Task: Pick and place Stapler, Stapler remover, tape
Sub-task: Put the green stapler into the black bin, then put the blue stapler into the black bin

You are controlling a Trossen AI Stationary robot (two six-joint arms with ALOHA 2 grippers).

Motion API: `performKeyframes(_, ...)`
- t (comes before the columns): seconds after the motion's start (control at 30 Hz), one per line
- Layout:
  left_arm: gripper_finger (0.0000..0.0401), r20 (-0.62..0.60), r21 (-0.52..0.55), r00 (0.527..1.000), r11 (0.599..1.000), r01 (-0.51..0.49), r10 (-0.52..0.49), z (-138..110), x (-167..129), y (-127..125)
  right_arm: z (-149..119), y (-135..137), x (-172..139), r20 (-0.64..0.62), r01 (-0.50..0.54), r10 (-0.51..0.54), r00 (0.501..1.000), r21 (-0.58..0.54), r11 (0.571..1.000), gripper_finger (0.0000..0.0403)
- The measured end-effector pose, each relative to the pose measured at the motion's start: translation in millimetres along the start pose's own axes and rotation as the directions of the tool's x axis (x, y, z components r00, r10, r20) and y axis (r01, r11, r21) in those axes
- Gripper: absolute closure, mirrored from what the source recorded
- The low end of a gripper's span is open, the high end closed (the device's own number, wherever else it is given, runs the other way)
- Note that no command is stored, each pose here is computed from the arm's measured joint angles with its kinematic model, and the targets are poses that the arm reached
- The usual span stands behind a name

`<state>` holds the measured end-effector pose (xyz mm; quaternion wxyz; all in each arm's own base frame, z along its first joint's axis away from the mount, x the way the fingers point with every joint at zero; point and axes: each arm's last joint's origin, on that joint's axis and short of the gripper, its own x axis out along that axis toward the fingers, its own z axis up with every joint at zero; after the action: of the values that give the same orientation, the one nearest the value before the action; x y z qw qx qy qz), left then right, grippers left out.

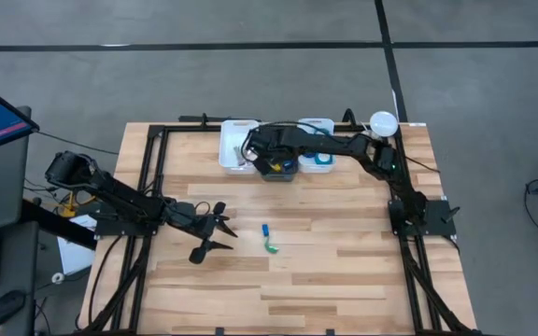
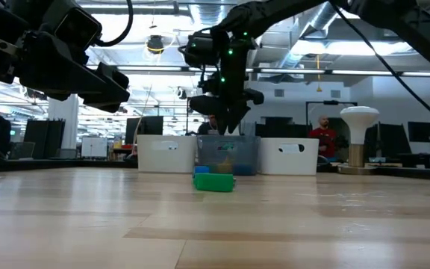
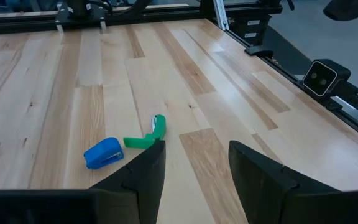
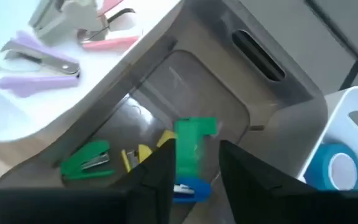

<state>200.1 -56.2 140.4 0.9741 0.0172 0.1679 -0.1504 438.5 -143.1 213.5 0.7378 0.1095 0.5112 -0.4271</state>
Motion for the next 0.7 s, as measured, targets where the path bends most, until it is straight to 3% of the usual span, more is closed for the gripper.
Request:
performKeyframes(0.23, 0.0233, 0.000, 0.025, 1.000, 1.000, 0.000, 0.000, 0, 0, 0, -7, 13, -9, 0.034, 0.049, -0.046, 0.998, -0.094, 0.994, 0.0214)
performKeyframes(0.33, 0.0233, 0.000, 0.026, 1.000, 1.000, 0.000, 0.000, 0, 0, 0, -19, 22, -22, 0.058, 0.145, -0.139, 0.989, -0.108, 0.984, 0.0191)
performKeyframes(0.53, 0.0233, -0.001, 0.025, 1.000, 1.000, 0.015, -0.015, 0, 0, 0, -69, 52, -67, 0.222, 0.448, -0.419, 0.880, -0.094, 0.889, 0.0178)
performKeyframes(0.63, 0.0233, -0.001, 0.024, 1.000, 1.000, 0.015, -0.015, 0, 0, 0, -100, 70, -94, 0.295, 0.473, -0.442, 0.847, -0.038, 0.880, 0.0188)
performKeyframes(0.7, 0.0233, -0.002, 0.024, 1.000, 1.000, 0.015, -0.015, 0, 0, 0, -122, 87, -113, 0.359, 0.430, -0.407, 0.840, 0.017, 0.903, 0.0200)
